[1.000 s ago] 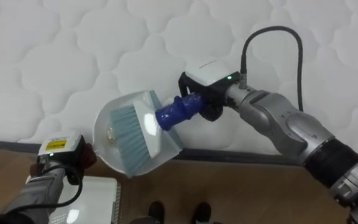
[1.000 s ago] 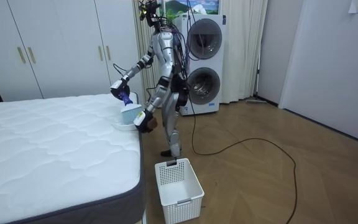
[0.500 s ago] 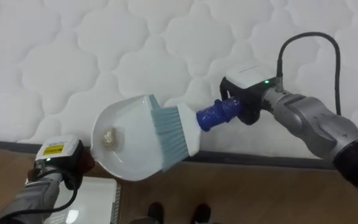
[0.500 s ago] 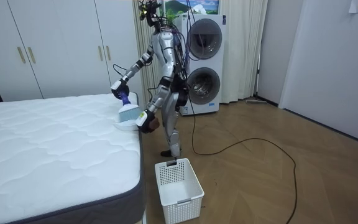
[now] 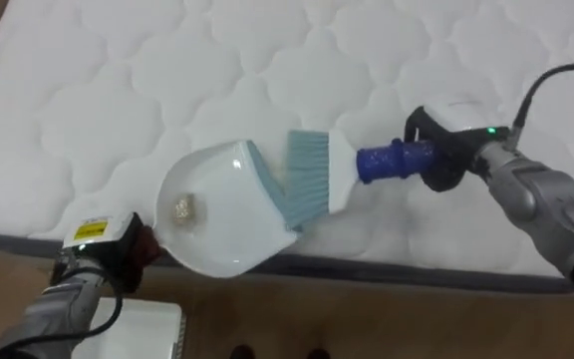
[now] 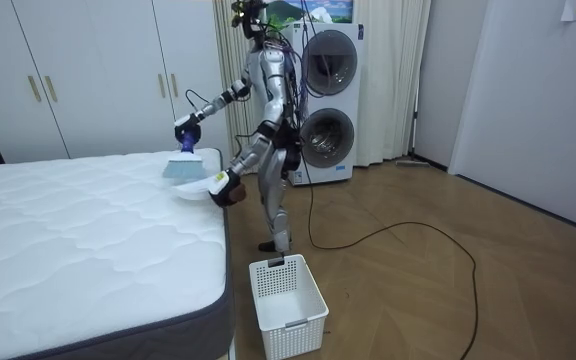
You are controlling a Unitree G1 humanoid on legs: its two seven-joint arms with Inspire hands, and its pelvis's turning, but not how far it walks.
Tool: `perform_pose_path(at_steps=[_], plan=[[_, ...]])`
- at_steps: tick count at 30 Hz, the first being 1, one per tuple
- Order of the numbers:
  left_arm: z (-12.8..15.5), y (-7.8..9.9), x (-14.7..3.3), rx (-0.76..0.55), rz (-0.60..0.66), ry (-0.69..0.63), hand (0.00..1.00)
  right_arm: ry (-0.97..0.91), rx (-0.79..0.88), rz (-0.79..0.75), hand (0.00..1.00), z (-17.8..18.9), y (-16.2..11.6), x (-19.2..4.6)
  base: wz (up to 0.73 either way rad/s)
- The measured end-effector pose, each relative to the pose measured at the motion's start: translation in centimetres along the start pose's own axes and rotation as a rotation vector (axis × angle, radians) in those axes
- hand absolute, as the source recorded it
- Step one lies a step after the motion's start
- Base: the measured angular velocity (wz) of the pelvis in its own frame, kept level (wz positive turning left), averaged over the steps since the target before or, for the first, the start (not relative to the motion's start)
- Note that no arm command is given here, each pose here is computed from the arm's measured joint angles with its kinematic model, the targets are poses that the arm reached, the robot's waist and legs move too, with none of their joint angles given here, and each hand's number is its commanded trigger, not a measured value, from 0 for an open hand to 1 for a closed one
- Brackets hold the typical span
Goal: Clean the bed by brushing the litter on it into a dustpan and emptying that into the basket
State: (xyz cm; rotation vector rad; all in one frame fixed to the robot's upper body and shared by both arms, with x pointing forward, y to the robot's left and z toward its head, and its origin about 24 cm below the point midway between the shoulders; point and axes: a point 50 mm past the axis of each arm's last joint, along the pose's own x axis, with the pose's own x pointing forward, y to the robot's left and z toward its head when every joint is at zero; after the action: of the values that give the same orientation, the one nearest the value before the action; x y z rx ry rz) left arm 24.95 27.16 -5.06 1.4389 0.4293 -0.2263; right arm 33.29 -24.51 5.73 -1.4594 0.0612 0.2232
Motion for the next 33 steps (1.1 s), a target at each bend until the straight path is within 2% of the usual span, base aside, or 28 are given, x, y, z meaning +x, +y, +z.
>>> perform_pose_path(at_steps=[7, 11, 12, 13, 18, 22, 24, 26, 30, 33], plan=[[0.8, -0.5, -1.6, 0.015, 0.042, -0.071, 1.0, 0.125, 0.095, -0.041, 1.0, -3.3, 0.7, -2.1, -0.01], [0.9, -0.1, -1.9, -0.008, 0.062, -0.081, 1.0, 0.157, 0.098, -0.018, 0.98, -4.3, 1.6, -3.1, -0.04], [1.0, 0.4, -2.0, -0.019, 0.086, -0.089, 1.0, 0.167, 0.1, -0.006, 0.57, -4.5, 2.1, -3.5, -0.05], [1.1, 0.6, -2.1, -0.024, 0.1, -0.094, 1.0, 0.172, 0.103, -0.003, 0.0, -4.7, 2.3, -3.7, -0.07], [1.7, 2.9, -2.2, -0.077, 0.206, -0.117, 1.0, 0.217, 0.201, -0.015, 0.0, -5.4, 3.3, -4.9, -0.09], [1.8, 2.9, -2.6, -0.115, 0.234, -0.115, 1.0, 0.286, 0.348, -0.098, 0.0, -6.6, 3.2, -5.8, -0.08], [1.8, 2.6, -2.7, -0.212, 0.244, -0.088, 1.0, 0.351, 0.509, -0.184, 0.0, -7.2, 3.3, -6.3, -0.1], [1.8, 2.4, -2.7, -0.291, 0.246, -0.068, 1.0, 0.381, 0.59, -0.219, 0.0, -7.4, 3.5, -6.5, -0.02], [2.6, 2.5, -2.6, -0.383, 0.272, -0.062, 1.0, 0.432, 0.845, -0.332, 0.0, -6.5, 4.3, -6.2, 0.0], [4.0, 2.9, -2.6, -0.465, 0.297, -0.095, 1.0, 0.424, 0.926, -0.338, 0.0, -5.1, 5.2, -5.7, -0.01]])
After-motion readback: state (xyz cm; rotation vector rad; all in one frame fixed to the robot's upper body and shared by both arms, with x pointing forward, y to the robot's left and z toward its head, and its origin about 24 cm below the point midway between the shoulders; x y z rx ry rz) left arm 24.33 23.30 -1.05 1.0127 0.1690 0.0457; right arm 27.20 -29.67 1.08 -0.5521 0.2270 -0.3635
